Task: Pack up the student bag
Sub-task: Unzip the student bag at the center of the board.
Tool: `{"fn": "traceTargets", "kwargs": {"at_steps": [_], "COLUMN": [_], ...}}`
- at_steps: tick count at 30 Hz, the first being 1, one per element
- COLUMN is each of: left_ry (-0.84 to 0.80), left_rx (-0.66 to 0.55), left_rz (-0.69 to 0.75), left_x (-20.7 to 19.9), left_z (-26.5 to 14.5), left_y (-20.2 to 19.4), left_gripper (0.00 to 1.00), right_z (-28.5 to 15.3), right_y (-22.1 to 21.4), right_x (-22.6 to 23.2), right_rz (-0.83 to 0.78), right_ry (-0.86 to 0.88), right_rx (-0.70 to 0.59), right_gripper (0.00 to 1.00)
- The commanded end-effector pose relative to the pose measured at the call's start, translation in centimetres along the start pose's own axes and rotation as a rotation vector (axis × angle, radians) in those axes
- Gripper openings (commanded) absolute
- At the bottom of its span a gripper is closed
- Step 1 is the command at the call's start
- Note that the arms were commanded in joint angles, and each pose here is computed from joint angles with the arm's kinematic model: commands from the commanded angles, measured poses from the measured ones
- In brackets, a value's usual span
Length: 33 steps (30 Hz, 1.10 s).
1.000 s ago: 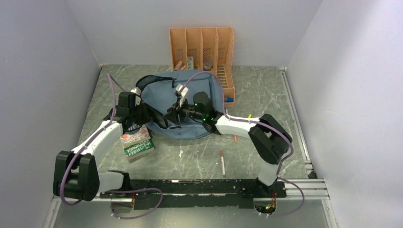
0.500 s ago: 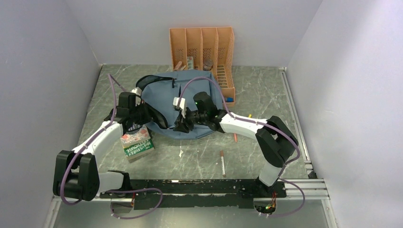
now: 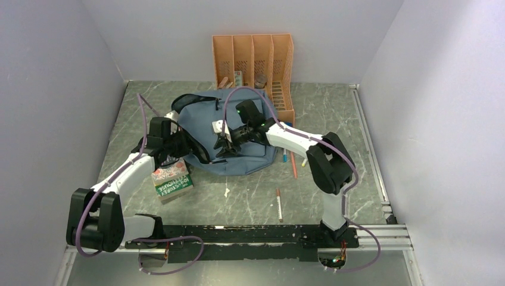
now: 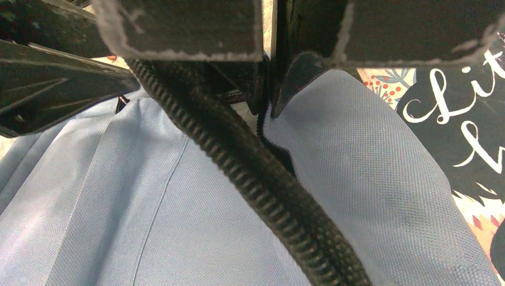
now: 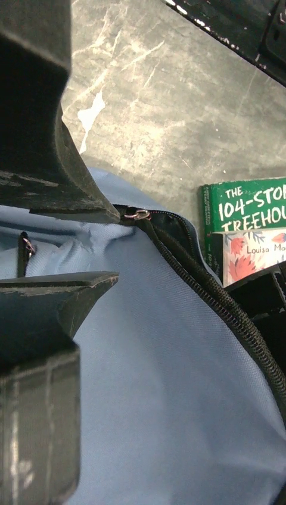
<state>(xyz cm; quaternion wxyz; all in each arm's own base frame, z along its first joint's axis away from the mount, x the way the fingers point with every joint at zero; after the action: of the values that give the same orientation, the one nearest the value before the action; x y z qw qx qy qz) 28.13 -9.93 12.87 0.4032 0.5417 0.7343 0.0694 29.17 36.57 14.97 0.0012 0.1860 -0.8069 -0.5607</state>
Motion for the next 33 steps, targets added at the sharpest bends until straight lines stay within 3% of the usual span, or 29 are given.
{"fn": "traceTargets", "kwargs": {"at_steps": [1, 23, 33], "left_ry": [-0.063, -0.064, -0.064], "left_rx": [-0.001, 0.002, 0.005], "left_rz": [0.025, 0.024, 0.021], "left_x": [-0.9, -1.0, -1.0], "left_z": [0.0, 0.0, 0.1], "left_y": [-0.3, -0.3, -0.3], "left_gripper": [0.05, 0.05, 0.05], "right_z": [0.6, 2.4, 3.0], "right_y": [-1.8, -4.0, -4.0], "right_x": [1.1, 1.8, 3.7], "right_rz": [0.013, 0.042, 0.039], "right_ry": [0.127, 0.147, 0.218], "right_rx": [0.034, 0.114, 0.134], "right_gripper": [0.38, 0.35, 0.39]}}
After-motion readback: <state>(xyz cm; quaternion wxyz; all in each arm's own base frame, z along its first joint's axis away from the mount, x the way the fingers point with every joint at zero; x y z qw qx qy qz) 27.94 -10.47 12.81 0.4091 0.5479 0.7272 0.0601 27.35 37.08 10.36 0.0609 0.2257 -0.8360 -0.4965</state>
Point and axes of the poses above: each gripper's point midway between its finger pads, its own z axis out along the fingers, its own x axis along the line the jaws close on, y = z × x, the point moved 5 cm from there along -z, back along the fingers, and after that the axes turned 2 degrees about -z, right-handed, at the moved point
